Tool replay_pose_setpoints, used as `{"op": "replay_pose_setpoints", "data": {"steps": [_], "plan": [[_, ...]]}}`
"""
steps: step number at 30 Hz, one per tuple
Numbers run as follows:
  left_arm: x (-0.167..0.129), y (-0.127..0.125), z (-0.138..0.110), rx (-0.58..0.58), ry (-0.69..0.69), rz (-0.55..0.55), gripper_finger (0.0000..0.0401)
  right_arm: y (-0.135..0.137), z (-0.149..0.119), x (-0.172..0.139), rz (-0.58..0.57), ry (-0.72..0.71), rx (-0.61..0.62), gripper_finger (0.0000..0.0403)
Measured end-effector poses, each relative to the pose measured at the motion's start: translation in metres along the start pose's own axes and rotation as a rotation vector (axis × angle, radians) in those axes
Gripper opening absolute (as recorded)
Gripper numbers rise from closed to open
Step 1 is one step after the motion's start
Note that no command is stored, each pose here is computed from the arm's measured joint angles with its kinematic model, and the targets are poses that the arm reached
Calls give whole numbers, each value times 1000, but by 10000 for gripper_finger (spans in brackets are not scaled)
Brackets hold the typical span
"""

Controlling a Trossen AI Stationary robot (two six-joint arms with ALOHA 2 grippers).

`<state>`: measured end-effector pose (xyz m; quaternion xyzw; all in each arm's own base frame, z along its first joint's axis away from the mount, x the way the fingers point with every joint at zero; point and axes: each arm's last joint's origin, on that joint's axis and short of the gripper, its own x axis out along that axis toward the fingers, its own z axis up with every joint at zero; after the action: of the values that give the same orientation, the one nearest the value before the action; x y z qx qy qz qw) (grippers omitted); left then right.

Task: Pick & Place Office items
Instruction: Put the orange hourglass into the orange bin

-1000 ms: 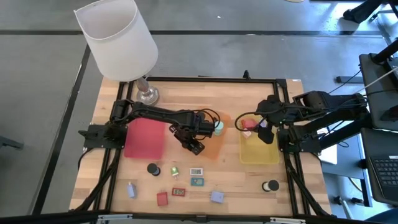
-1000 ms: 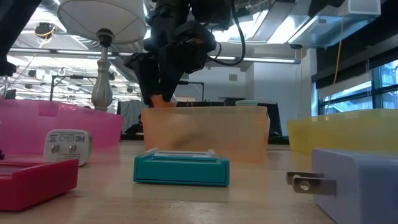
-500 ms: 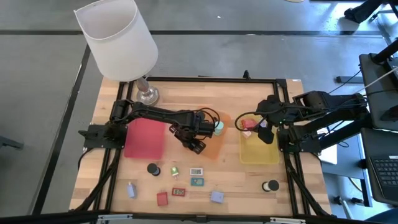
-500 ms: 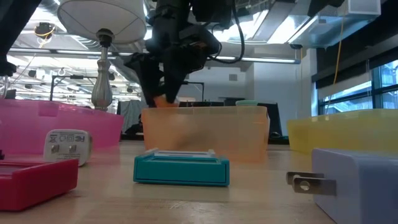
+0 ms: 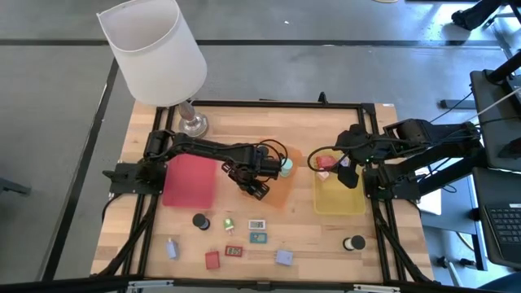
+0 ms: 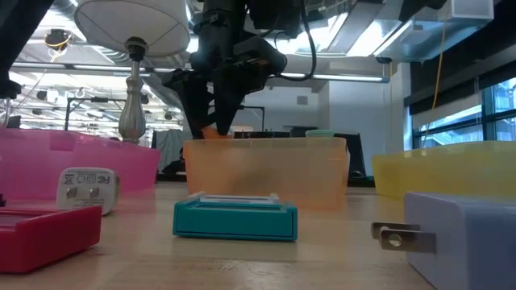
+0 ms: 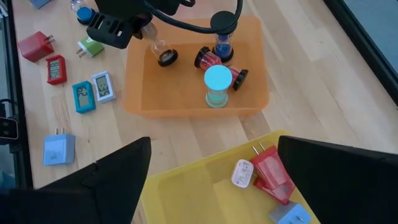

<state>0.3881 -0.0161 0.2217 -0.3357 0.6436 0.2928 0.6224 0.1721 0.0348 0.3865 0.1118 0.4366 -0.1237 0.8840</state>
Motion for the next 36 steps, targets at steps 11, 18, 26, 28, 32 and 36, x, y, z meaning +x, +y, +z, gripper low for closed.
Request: {"op": "replay_pose_setpoints", "data": {"steps": [11,18,26,28,32,36], "plan": [[0,0,0,1,-12,8,217,0,0,0,0,0,0,355],[0,1,-1,2,-5,21,217,0,0,0,0,0,0,355],[0,2,-4,8,46,9,217,0,0,0,0,0,0,355],[0,2,-4,11,46,12,217,0,0,0,0,0,0,355],[0,2,-4,9,51,19,217,0,0,0,0,0,0,355],[0,2,-4,10,51,19,217,0,0,0,0,0,0,355]]}}
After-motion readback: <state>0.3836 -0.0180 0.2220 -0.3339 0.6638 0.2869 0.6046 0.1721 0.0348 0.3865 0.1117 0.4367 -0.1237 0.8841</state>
